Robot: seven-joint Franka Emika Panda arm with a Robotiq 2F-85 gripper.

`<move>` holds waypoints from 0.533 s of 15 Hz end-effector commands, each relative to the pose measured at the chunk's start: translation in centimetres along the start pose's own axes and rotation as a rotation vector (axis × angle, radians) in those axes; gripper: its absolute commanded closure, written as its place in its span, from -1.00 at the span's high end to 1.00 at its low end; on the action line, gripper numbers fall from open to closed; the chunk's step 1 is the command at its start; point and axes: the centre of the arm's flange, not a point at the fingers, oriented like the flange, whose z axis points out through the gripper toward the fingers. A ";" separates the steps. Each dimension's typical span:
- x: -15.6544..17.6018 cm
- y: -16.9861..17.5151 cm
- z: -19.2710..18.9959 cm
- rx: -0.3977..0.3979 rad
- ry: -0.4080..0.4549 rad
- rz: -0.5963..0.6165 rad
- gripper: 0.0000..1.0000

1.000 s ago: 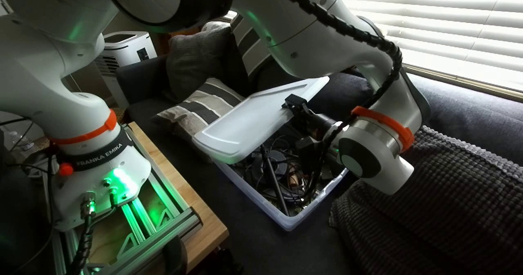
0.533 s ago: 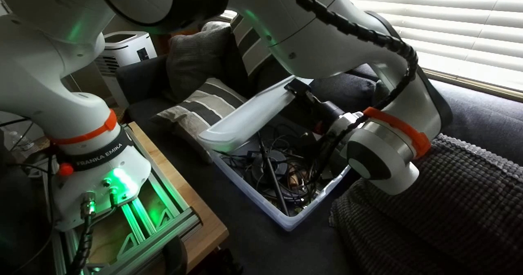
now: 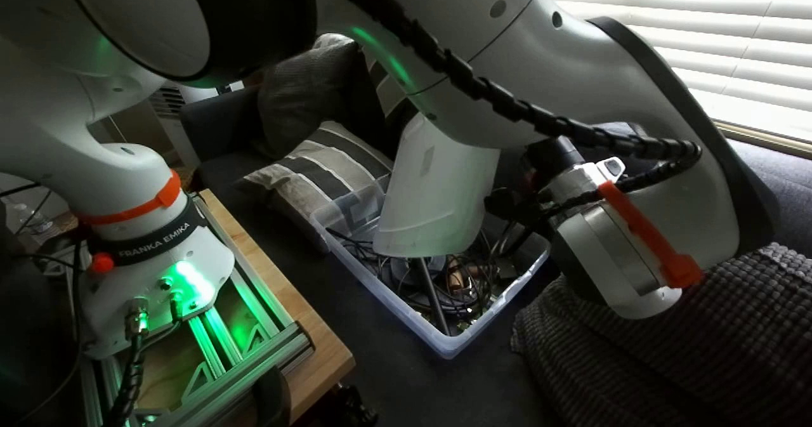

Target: Remove the lid from the bowl

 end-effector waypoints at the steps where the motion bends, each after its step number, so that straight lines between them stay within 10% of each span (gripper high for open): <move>1: 2.5 1.0 -2.3 -0.033 0.135 -0.110 -1.00; 8: 3.3 3.0 -5.9 -0.351 0.199 -0.284 -1.00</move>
